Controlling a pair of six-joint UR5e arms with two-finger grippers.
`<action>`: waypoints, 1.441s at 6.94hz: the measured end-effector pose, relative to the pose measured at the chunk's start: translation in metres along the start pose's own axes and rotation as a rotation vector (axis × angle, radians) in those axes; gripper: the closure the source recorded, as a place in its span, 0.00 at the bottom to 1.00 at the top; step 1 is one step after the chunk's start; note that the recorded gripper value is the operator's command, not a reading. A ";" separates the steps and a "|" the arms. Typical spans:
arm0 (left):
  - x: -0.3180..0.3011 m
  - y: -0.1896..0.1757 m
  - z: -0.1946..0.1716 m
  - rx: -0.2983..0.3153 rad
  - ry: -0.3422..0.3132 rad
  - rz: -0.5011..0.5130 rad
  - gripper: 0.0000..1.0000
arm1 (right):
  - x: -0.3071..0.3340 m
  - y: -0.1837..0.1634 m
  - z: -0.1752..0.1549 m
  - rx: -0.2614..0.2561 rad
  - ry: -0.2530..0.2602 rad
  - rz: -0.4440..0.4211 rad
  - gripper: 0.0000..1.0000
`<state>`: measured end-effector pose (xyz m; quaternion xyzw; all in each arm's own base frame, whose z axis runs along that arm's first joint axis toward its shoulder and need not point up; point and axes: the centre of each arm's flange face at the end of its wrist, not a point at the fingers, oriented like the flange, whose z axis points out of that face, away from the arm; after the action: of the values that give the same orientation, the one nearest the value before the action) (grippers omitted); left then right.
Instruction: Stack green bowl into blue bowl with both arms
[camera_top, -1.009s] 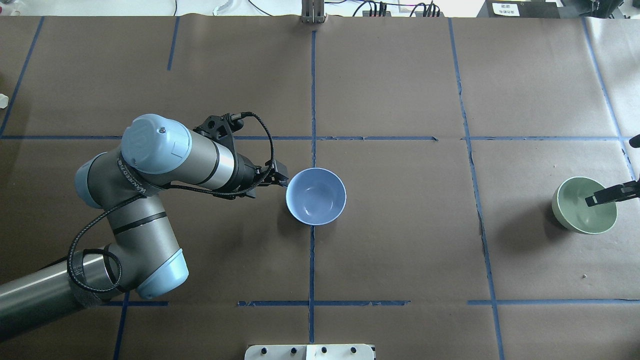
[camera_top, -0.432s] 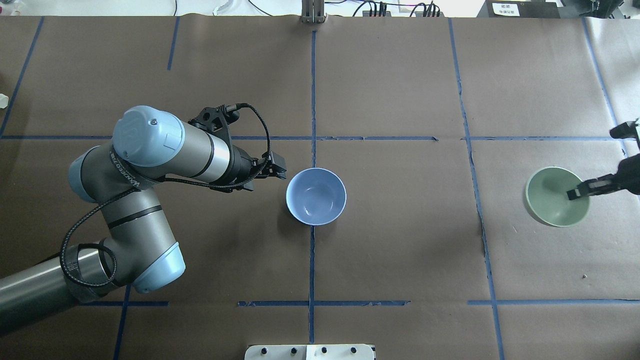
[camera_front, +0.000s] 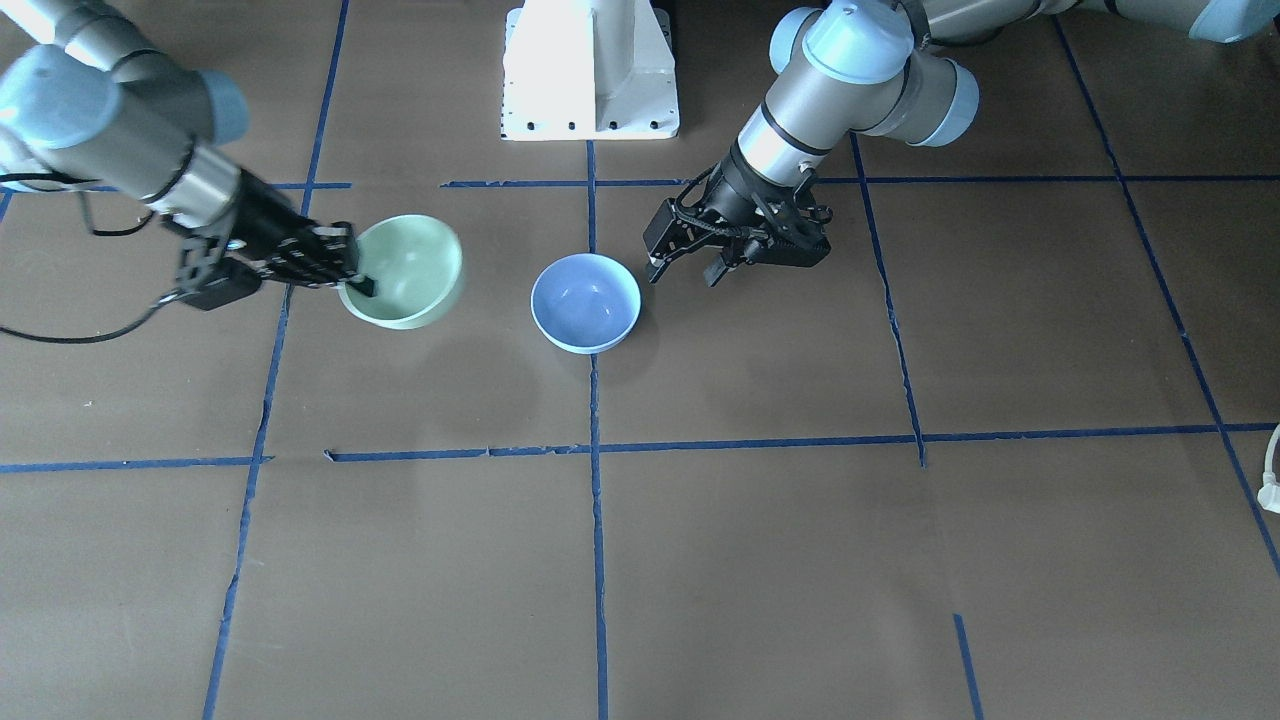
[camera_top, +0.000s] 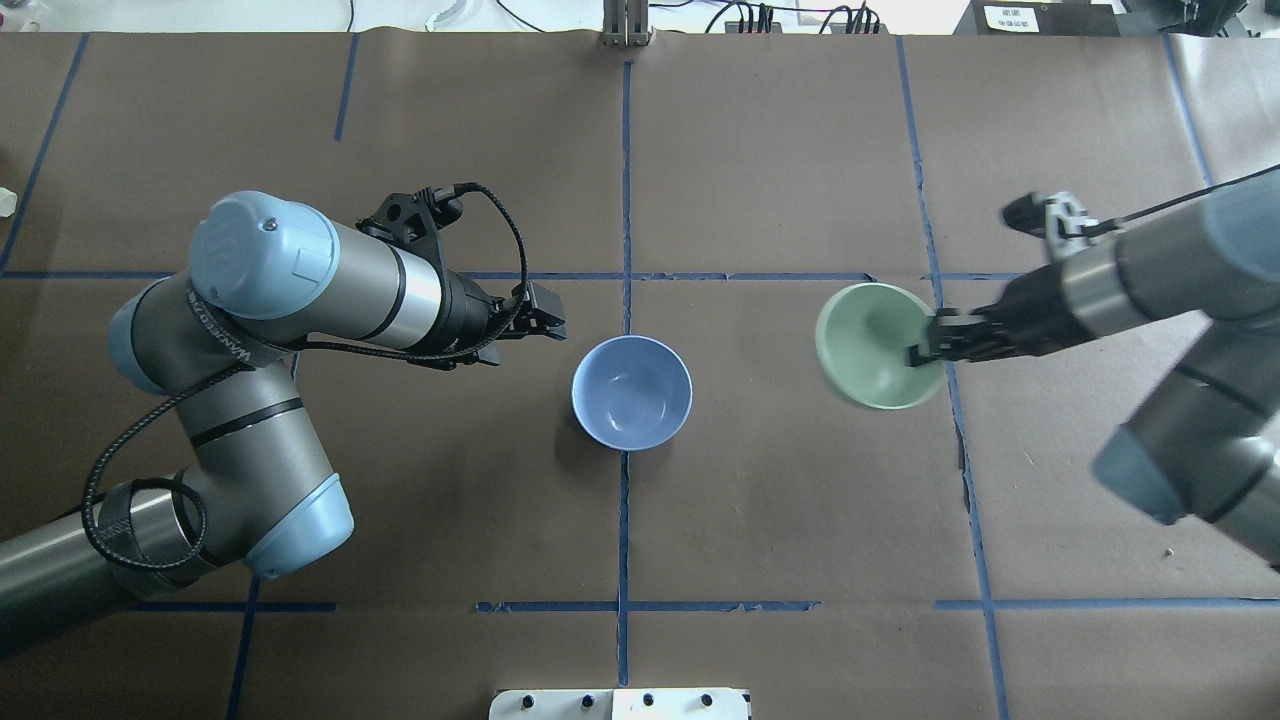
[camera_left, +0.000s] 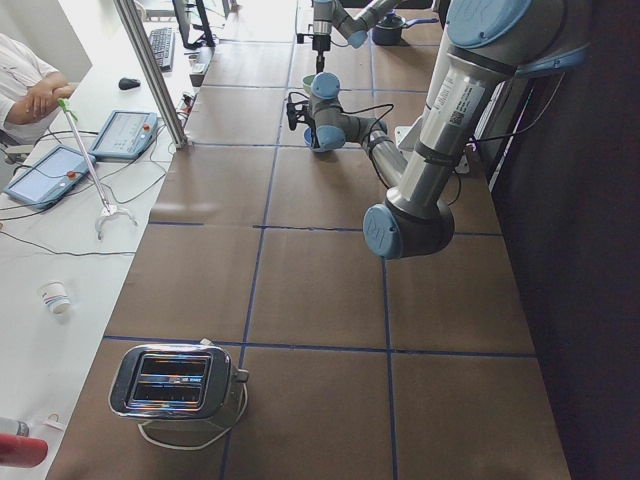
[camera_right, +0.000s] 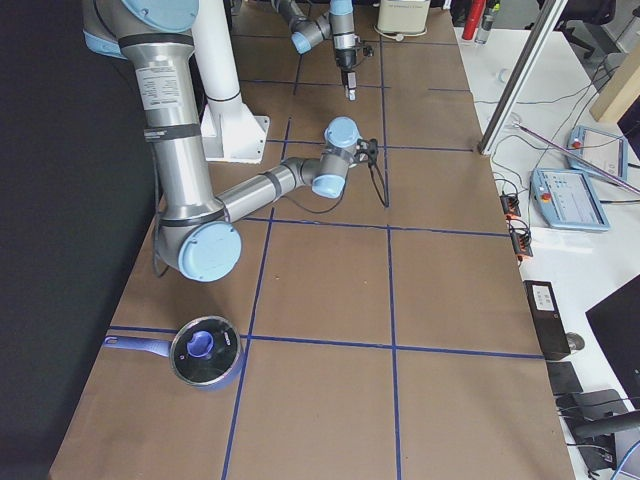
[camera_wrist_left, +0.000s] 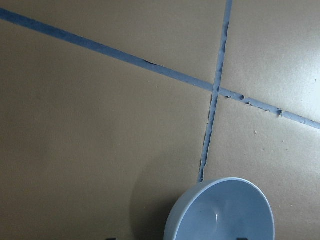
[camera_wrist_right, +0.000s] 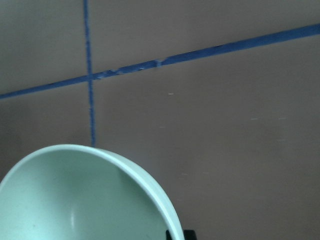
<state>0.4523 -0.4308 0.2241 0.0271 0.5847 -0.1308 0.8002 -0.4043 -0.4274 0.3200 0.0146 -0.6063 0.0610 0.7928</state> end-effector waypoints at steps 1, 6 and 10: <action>-0.012 -0.001 -0.016 0.010 0.005 -0.001 0.16 | -0.066 0.021 0.033 0.038 -0.007 0.068 1.00; -0.042 0.000 -0.074 0.042 0.031 -0.006 0.14 | -0.107 0.038 0.085 0.075 0.085 0.141 0.01; -0.039 0.001 -0.081 0.046 0.044 -0.004 0.14 | -0.084 0.032 0.087 0.090 0.134 0.152 0.00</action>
<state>0.3665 -0.4066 0.2351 0.0471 0.5989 -0.1449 0.7862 -0.5132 -0.4112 0.2606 0.0000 -0.5479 0.1490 0.8232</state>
